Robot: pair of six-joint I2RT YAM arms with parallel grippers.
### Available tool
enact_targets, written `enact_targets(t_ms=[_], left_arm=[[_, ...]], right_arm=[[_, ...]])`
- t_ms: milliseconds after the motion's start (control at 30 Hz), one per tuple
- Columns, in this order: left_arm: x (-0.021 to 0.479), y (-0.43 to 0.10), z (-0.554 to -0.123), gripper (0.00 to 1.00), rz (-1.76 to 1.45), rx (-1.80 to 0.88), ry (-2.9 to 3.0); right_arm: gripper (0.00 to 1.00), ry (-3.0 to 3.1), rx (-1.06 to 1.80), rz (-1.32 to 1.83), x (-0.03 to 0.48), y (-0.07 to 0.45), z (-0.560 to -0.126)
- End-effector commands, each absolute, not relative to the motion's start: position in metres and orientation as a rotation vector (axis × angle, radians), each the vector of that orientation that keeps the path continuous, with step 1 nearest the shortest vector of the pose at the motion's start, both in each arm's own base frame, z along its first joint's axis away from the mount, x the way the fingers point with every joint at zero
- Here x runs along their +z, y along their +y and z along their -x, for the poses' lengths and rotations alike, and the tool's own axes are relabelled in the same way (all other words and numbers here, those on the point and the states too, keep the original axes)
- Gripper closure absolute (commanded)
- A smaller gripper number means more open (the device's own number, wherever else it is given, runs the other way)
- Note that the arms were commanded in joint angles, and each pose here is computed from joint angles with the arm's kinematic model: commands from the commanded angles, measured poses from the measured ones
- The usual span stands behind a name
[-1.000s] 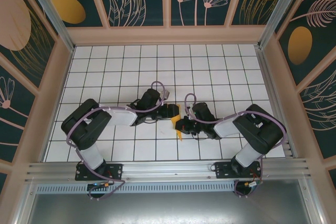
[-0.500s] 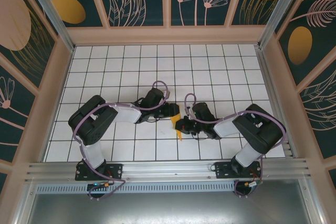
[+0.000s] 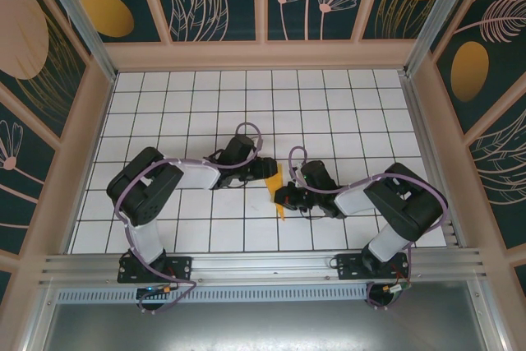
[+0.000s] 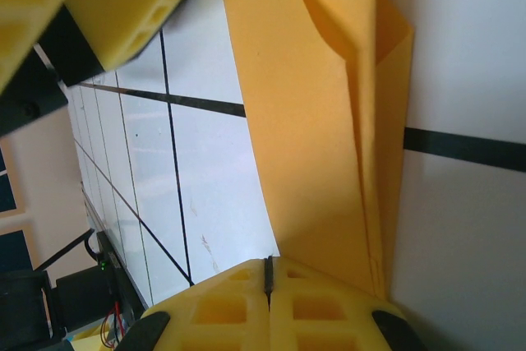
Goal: Fold a paper plane with a square sheet of paper (pick it up from the middle)
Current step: Fold the wing for the fifth time at the center of the table.
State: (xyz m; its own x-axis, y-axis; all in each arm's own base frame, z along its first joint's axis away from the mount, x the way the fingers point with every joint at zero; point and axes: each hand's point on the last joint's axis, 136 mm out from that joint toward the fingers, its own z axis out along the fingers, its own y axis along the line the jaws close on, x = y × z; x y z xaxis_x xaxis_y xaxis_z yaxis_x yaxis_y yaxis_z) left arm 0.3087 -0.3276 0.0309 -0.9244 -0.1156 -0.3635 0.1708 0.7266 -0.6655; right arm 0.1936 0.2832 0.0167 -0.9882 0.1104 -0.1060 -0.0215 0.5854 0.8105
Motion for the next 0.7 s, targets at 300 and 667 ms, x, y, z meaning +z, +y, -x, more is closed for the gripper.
enact_targets(t_ms=[300, 667], left_arm=[[0.038, -0.282, -0.351, 0.49, 0.003, -0.887, 2.515], [0.114, -0.307, -0.314, 0.63, -0.049, -1.240, 2.336]], right_arm=[[1.00, 2.933, 1.130, -0.145, -0.035, 0.249, -0.161], [1.00, 2.877, 1.175, -0.055, -0.025, 0.270, -0.187]])
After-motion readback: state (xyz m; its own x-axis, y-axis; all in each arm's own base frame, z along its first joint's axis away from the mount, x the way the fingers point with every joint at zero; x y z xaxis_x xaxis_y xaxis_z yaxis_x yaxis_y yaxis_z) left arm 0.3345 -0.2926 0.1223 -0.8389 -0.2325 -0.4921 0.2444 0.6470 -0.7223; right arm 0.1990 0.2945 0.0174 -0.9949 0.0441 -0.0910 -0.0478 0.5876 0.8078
